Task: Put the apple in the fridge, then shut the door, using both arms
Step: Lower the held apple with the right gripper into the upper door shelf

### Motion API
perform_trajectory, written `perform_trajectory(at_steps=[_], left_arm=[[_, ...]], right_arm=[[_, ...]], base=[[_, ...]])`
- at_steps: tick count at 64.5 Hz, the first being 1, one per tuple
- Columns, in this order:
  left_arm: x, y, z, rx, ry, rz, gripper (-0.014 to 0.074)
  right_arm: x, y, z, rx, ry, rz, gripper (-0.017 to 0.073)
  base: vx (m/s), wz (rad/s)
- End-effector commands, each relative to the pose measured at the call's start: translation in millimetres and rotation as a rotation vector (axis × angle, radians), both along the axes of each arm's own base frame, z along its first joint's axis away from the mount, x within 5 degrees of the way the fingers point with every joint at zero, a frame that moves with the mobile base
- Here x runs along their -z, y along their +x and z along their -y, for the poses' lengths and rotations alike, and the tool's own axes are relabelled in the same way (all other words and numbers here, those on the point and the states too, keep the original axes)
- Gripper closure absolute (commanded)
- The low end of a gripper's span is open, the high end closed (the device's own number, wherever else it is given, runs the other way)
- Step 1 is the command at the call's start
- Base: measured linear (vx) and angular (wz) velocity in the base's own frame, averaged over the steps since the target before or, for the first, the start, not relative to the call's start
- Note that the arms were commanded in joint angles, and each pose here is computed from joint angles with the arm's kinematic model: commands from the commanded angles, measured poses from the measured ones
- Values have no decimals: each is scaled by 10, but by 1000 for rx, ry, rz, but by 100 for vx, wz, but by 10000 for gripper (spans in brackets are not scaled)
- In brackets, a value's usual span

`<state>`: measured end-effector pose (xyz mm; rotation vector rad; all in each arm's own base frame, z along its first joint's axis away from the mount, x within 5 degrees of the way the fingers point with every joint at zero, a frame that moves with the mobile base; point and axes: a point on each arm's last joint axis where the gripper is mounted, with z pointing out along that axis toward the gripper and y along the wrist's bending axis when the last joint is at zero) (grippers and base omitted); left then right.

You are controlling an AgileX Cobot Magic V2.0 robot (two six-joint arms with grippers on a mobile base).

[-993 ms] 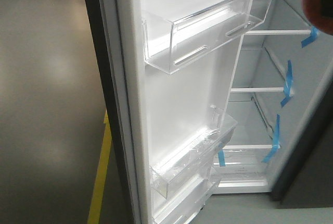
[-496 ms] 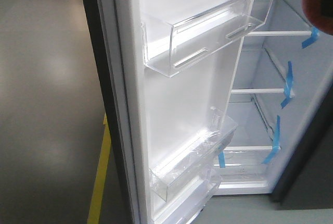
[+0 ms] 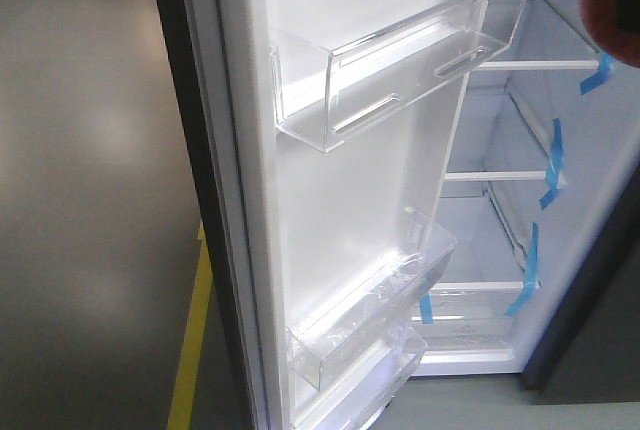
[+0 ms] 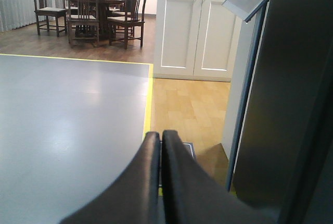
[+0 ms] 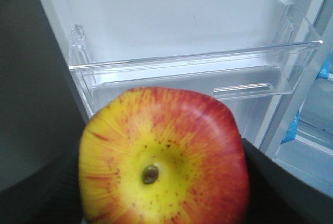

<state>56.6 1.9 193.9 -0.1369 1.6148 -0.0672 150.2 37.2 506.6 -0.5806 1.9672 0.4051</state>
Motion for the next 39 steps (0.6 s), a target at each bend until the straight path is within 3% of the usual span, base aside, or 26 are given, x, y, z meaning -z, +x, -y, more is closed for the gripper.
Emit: perform_trajectory(at_steps=[1, 39], left_arm=[[25, 2, -2, 0, -10, 54, 600], [25, 2, -2, 0, -10, 54, 600]], right_arm=[[-154, -49, -22, 6, 50, 95, 566], [-154, -49, -22, 6, 50, 95, 566]], base=[[1, 0], [0, 0]])
